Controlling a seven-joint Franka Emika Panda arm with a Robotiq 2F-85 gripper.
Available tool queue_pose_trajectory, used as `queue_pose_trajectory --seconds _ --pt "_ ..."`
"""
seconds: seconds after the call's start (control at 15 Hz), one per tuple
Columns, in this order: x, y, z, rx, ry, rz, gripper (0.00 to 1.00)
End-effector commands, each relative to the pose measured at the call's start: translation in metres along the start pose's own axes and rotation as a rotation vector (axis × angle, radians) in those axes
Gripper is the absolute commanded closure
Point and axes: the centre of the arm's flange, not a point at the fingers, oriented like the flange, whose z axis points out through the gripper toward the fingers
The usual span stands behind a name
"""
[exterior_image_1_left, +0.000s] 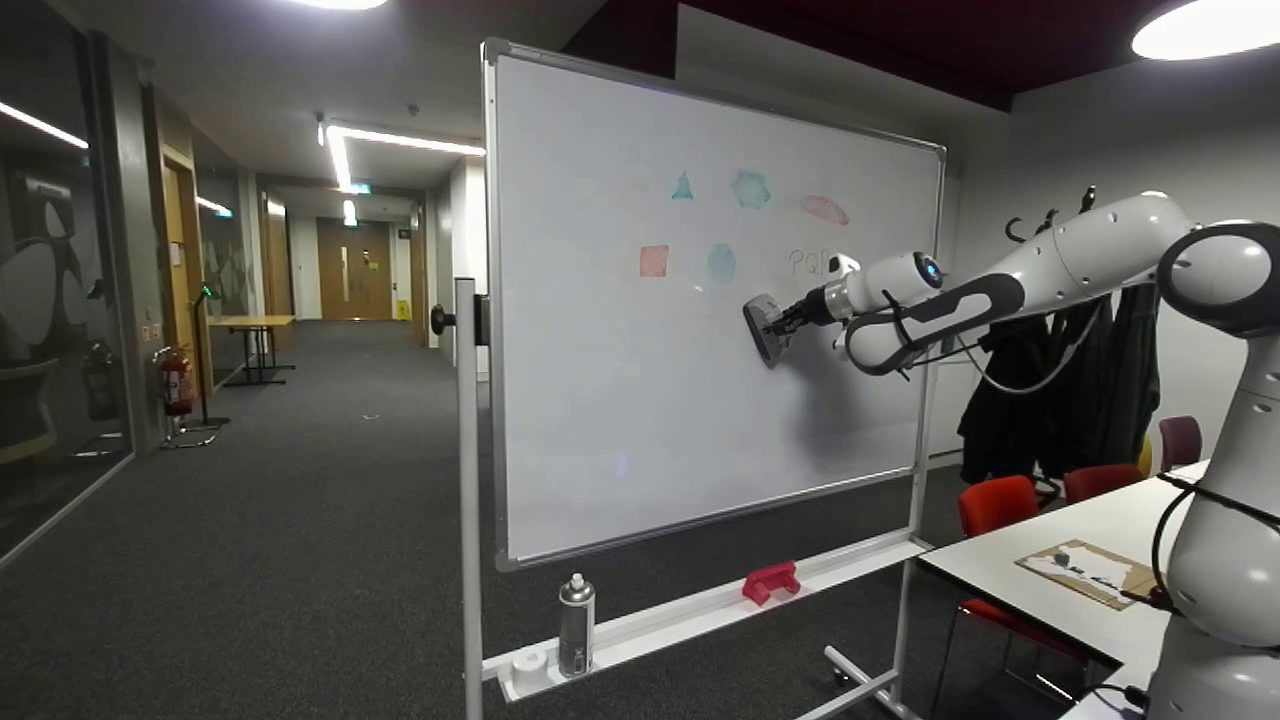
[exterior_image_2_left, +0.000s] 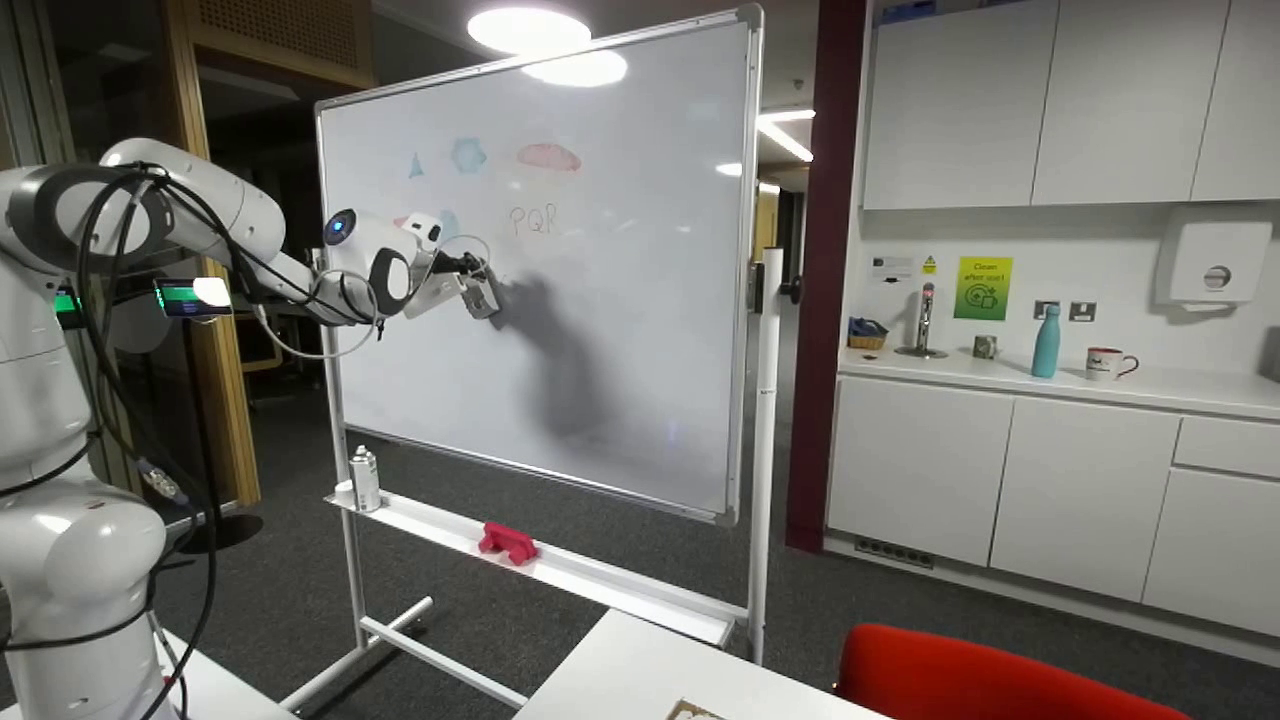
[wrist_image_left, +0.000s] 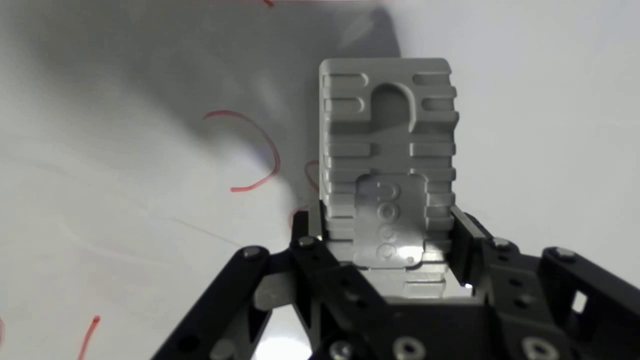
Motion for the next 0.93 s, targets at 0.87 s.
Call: queue_pose_trajectory --seconds 0.87 --pt "0.008 0.066 0.022 -0.097 0.039 0.178 0.67"
